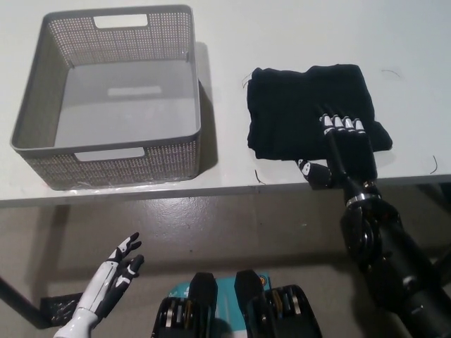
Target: Use the right hand to pick up a t shirt on the right hand side and place it into a contianer on the left side
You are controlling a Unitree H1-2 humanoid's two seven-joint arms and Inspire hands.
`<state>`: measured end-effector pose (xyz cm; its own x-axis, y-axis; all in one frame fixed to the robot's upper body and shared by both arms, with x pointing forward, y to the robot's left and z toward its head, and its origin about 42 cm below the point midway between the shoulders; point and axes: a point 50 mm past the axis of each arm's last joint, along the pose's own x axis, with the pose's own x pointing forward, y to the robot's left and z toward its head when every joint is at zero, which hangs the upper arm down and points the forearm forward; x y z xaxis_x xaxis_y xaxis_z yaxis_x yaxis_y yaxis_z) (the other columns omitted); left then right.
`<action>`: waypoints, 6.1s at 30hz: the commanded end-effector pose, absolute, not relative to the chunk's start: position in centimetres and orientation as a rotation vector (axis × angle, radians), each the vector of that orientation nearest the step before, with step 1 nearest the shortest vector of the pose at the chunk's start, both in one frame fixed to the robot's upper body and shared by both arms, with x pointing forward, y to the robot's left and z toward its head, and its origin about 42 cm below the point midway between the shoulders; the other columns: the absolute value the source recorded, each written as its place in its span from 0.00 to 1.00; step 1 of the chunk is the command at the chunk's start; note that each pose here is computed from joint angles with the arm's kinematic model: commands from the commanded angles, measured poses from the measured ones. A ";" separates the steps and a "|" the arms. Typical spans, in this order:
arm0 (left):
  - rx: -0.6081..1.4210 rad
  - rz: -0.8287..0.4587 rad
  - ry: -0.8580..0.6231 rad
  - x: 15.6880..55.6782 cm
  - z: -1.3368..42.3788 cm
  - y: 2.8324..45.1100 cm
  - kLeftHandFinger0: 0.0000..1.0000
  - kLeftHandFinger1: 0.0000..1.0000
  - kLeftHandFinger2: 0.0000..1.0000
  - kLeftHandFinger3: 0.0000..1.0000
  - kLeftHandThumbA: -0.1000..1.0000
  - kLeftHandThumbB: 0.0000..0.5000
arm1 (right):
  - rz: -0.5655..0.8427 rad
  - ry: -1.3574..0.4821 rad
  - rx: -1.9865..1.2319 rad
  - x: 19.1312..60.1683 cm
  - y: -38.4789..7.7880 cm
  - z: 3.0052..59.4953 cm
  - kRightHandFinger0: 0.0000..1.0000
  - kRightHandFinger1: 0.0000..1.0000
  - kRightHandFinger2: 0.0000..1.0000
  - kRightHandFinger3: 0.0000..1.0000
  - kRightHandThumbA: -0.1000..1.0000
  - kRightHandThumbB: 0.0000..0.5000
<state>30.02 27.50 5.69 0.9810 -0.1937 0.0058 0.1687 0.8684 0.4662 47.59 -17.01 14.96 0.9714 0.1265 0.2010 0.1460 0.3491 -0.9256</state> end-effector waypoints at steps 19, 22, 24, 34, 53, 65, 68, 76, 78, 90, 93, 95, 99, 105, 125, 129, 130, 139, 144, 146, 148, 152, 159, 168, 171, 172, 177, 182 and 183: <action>0.507 -0.181 -0.123 31.6 8.0 28.1 0.73 0.81 0.99 1.00 1.00 0.71 | -0.227 -0.472 -0.669 49.6 -17.0 16.0 0.46 0.52 0.66 0.71 0.00 0.39; 0.505 -0.181 -0.123 31.6 7.9 28.0 0.72 0.82 0.99 1.00 1.00 0.73 | -0.232 -0.503 -0.662 49.8 -17.4 16.6 0.41 0.47 0.62 0.72 0.00 0.39; 0.508 -0.181 -0.120 31.5 7.8 28.0 0.72 0.82 0.99 1.00 1.00 0.73 | -0.239 -0.522 -0.660 50.0 -17.4 17.1 0.44 0.49 0.62 0.71 0.00 0.42; 0.505 -0.186 -0.110 30.9 7.4 28.1 0.72 0.81 0.98 1.00 1.00 0.70 | -0.293 -0.699 -0.586 52.4 -16.2 24.5 0.34 0.41 0.57 0.70 0.00 0.46; 0.536 -0.202 -0.097 30.3 6.7 28.1 0.68 0.80 0.96 1.00 1.00 0.77 | -0.170 -1.112 -0.478 51.6 -6.4 44.3 0.27 0.37 0.57 0.68 0.00 0.46; 0.509 -0.204 -0.068 29.3 5.4 26.5 0.69 0.77 0.94 1.00 1.00 0.72 | 0.084 -1.039 -0.628 51.1 3.7 43.9 0.13 0.17 0.44 0.72 0.00 0.39; 0.510 -0.211 -0.072 29.4 5.4 25.8 0.69 0.78 0.94 1.00 1.00 0.72 | 0.135 -0.994 -0.659 51.2 5.0 42.9 0.20 0.26 0.50 0.71 0.00 0.38; 0.532 -0.224 -0.085 28.9 5.4 24.7 0.67 0.79 0.95 1.00 1.00 0.75 | 0.232 -0.763 -0.748 51.3 7.2 35.4 0.38 0.49 0.65 0.76 0.00 0.27; 0.528 -0.231 -0.090 28.9 5.6 24.5 0.67 0.79 0.94 1.00 1.00 0.74 | 0.228 -0.725 -0.756 51.6 6.7 34.6 0.39 0.51 0.67 0.76 0.00 0.25; 0.511 -0.260 -0.064 28.6 5.7 24.5 0.76 0.81 0.94 1.00 0.99 0.60 | 0.398 -0.305 -0.858 53.7 3.9 30.7 1.00 1.00 1.00 1.00 0.62 1.00; 0.512 -0.263 -0.059 28.4 5.6 24.5 0.77 0.82 0.93 1.00 0.98 0.59 | 0.416 -0.273 -0.857 53.7 3.7 30.3 1.00 1.00 1.00 1.00 0.63 1.00; 0.508 -0.265 -0.061 28.5 5.5 24.7 0.78 0.82 0.95 1.00 0.98 0.60 | 0.426 -0.255 -0.889 53.8 3.5 30.2 1.00 1.00 1.00 1.00 0.67 1.00; 0.520 -0.272 -0.058 28.6 5.5 24.6 0.78 0.82 0.98 1.00 0.99 0.58 | 0.436 -0.252 -0.896 54.0 2.9 30.0 1.00 1.00 1.00 1.00 0.68 1.00; 0.534 -0.275 -0.063 28.5 5.6 24.5 0.77 0.83 0.95 1.00 1.00 0.56 | 0.441 -0.240 -0.872 54.0 3.0 30.5 1.00 1.00 1.00 1.00 0.65 1.00; 0.530 -0.253 -0.050 28.0 4.9 25.4 0.73 0.77 0.93 1.00 1.00 0.65 | 0.149 -0.713 -1.054 50.5 -14.4 39.0 1.00 1.00 1.00 1.00 0.73 1.00; 0.540 -0.242 -0.042 28.0 5.1 25.9 0.74 0.79 0.94 1.00 1.00 0.65 | 0.097 -0.740 -1.046 47.6 -17.2 38.6 1.00 1.00 1.00 1.00 0.76 1.00; 0.534 -0.237 -0.050 28.0 4.9 26.0 0.72 0.79 0.93 1.00 1.00 0.69 | 0.071 -0.750 -1.031 45.8 -18.6 37.4 1.00 1.00 1.00 1.00 0.73 0.96; 0.497 -0.214 -0.040 27.8 4.4 26.3 0.73 0.80 0.94 1.00 1.00 0.74 | 0.075 -0.697 -0.878 35.6 -23.6 27.4 1.00 1.00 1.00 1.00 0.84 0.66; 0.484 -0.204 -0.041 28.0 4.3 26.4 0.73 0.80 0.95 1.00 1.00 0.76 | 0.017 -0.605 -0.829 29.7 -26.4 21.7 1.00 1.00 1.00 1.00 0.94 0.54; 0.489 -0.205 -0.042 28.1 4.4 26.3 0.71 0.80 0.96 1.00 1.00 0.73 | -0.019 -0.543 -0.808 27.3 -28.0 19.2 1.00 1.00 1.00 1.00 0.94 0.50; 0.493 -0.204 -0.051 28.4 4.5 26.4 0.71 0.80 0.96 1.00 1.00 0.71 | -0.040 -0.474 -0.804 25.5 -29.2 17.2 1.00 1.00 1.00 1.00 0.93 0.51; 0.491 -0.201 -0.050 28.7 4.7 26.6 0.71 0.80 0.97 1.00 1.00 0.71 | -0.049 -0.384 -0.808 23.7 -30.6 14.7 1.00 1.00 1.00 1.00 0.92 0.48; 0.478 -0.193 -0.059 28.5 4.3 26.6 0.70 0.81 0.96 1.00 1.00 0.72 | -0.025 -0.232 -0.850 20.9 -32.4 8.4 1.00 1.00 1.00 1.00 0.87 0.47; 0.504 -0.191 -0.052 28.6 4.5 26.8 0.72 0.80 0.97 1.00 1.00 0.72 | 0.059 -0.120 -0.876 21.8 -31.0 3.4 1.00 1.00 1.00 1.00 0.80 0.50; 0.502 -0.196 -0.049 28.9 4.7 26.9 0.73 0.81 0.98 1.00 1.00 0.71 | 0.062 -0.117 -0.878 22.1 -30.5 3.0 1.00 1.00 1.00 1.00 0.81 0.51; 0.504 -0.195 -0.058 29.0 4.8 26.9 0.72 0.80 0.97 1.00 1.00 0.71 | 0.070 -0.119 -0.885 22.2 -30.1 3.1 1.00 1.00 1.00 1.00 0.83 0.50; 0.515 -0.206 -0.061 29.0 5.1 27.2 0.71 0.81 0.97 1.00 1.00 0.71 | 0.082 -0.122 -0.892 22.0 -29.5 2.7 1.00 1.00 1.00 1.00 0.84 0.50; 0.502 -0.210 -0.061 28.9 5.0 27.1 0.72 0.81 0.96 1.00 1.00 0.74 | 0.087 -0.128 -0.875 21.8 -29.5 2.2 1.00 1.00 1.00 1.00 0.80 0.52; 0.510 -0.211 -0.059 28.8 5.1 27.1 0.71 0.81 0.96 1.00 1.00 0.75 | 0.088 -0.130 -0.879 21.7 -29.4 2.1 1.00 1.00 1.00 1.00 0.78 0.51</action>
<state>28.27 26.63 3.73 0.9769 -0.2065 -0.0557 0.2076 0.8533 0.4783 21.29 -29.60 1.37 0.9941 0.1078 -0.0106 -0.0765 0.6301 -0.7727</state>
